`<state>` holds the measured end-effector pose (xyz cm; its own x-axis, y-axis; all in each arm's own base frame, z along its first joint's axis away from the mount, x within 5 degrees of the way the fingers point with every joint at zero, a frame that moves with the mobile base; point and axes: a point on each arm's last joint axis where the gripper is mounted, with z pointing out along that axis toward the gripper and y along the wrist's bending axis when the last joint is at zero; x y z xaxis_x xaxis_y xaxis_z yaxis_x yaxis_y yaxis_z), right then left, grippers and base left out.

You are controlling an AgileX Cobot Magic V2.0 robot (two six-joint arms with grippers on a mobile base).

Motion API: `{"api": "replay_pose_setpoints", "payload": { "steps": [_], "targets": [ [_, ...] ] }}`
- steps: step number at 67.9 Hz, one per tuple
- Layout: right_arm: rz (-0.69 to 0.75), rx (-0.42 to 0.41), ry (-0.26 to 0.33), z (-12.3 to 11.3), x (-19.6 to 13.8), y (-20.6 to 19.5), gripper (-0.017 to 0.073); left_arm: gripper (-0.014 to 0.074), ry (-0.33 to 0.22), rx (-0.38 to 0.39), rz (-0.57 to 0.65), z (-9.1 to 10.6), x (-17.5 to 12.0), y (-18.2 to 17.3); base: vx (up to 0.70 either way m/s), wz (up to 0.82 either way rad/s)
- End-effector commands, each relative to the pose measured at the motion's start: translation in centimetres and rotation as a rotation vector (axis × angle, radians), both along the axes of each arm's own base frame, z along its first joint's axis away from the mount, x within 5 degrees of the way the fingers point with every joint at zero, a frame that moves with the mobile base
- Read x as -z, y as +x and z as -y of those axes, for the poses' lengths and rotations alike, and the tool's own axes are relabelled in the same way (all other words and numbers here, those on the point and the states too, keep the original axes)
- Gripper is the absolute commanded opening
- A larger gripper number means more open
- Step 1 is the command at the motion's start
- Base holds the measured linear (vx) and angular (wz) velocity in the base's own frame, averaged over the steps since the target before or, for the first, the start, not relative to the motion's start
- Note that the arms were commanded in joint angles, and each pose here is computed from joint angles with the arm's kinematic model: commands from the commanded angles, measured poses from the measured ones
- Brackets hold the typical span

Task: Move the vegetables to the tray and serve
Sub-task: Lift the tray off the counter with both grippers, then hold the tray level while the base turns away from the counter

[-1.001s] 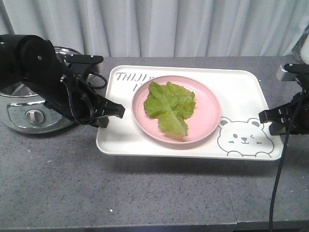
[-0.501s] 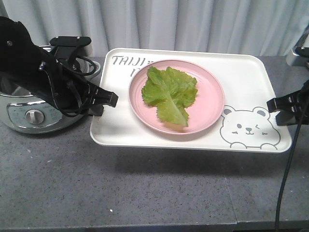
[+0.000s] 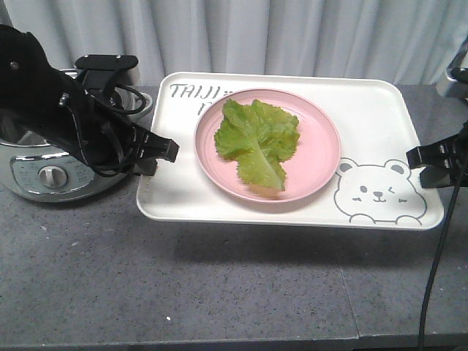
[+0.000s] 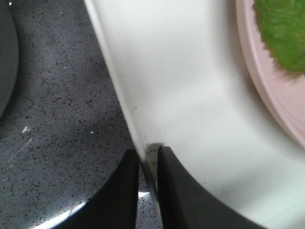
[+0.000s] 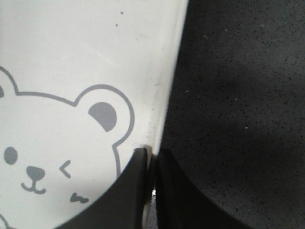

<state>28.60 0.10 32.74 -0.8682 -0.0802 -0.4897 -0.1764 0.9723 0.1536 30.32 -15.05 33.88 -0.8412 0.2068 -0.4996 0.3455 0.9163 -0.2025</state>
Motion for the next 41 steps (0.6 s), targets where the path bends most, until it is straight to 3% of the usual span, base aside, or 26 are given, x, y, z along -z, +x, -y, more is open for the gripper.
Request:
{"api": "replay_pose_setpoints", "payload": {
  "steps": [1,41],
  "targets": [
    [0.094,-0.037,0.122,-1.57,-2.53,-0.50,-0.0006,-0.0007,-0.188,0.019,0.107,1.46,-3.21,-0.93,0.00,0.00],
    [0.094,-0.038,0.123,-1.58,-2.53,-0.51,-0.0006,-0.0007,-0.188,0.019,0.107,1.46,-3.21,-0.93,0.00,0.00]
  ]
}}
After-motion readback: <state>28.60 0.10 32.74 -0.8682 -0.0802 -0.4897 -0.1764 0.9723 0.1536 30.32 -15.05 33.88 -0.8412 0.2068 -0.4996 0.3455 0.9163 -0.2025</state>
